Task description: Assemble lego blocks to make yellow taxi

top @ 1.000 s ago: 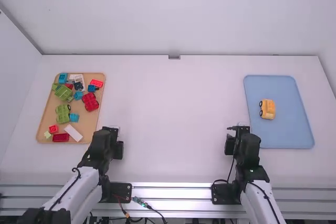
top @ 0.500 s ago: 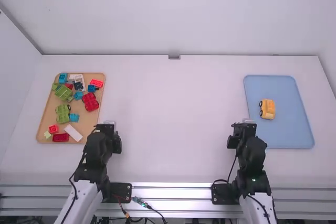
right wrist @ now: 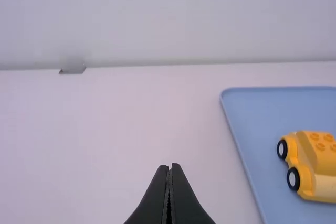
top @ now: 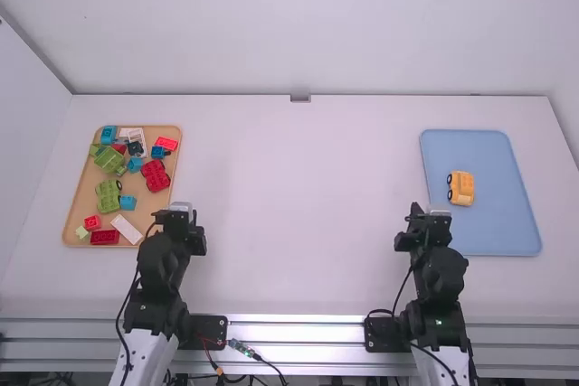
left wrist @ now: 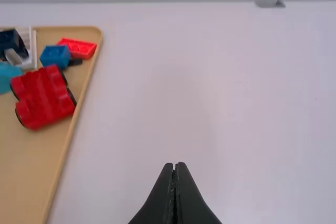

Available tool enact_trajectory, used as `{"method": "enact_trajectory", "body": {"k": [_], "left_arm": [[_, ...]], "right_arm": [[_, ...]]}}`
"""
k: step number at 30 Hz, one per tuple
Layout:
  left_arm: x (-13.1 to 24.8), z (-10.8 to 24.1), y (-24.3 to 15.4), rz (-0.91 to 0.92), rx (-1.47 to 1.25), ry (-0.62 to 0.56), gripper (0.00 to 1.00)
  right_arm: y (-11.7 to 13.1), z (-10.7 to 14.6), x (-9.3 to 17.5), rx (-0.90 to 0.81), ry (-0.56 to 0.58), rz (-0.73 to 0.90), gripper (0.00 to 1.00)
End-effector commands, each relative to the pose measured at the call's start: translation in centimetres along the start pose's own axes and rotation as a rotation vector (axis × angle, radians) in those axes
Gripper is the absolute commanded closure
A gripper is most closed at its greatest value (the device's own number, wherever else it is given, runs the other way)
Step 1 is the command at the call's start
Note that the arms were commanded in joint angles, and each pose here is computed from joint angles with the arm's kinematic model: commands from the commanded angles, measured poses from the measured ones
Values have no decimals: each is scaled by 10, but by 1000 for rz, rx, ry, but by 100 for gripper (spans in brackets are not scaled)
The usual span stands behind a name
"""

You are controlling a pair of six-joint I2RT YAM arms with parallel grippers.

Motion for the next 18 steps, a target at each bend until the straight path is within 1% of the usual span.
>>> {"method": "enact_trajectory", "body": {"k": [1, 8, 18], "left_arm": [[2, -2, 1, -6, 0, -22, 100], [8, -20, 1, -4, -1, -114, 100], [18, -41, 0, -2, -1, -225, 100]], "right_arm": [[0, 0, 1, -4, -12, 1, 100], [0, -13, 5, -3, -76, 2, 100], [0, -13, 5, -3, -76, 2, 100]]}}
Point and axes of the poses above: each hand's point on the last joint's axis, 136 mm out from that joint toward the fingers, its own x axis back along the fingers, its own y axis along the line the jaws close on, z = x × y, the point moved 2 cm from there along x, back along the fingers, and after that the axes turned 1 degree about x, right-handed, at the moved point
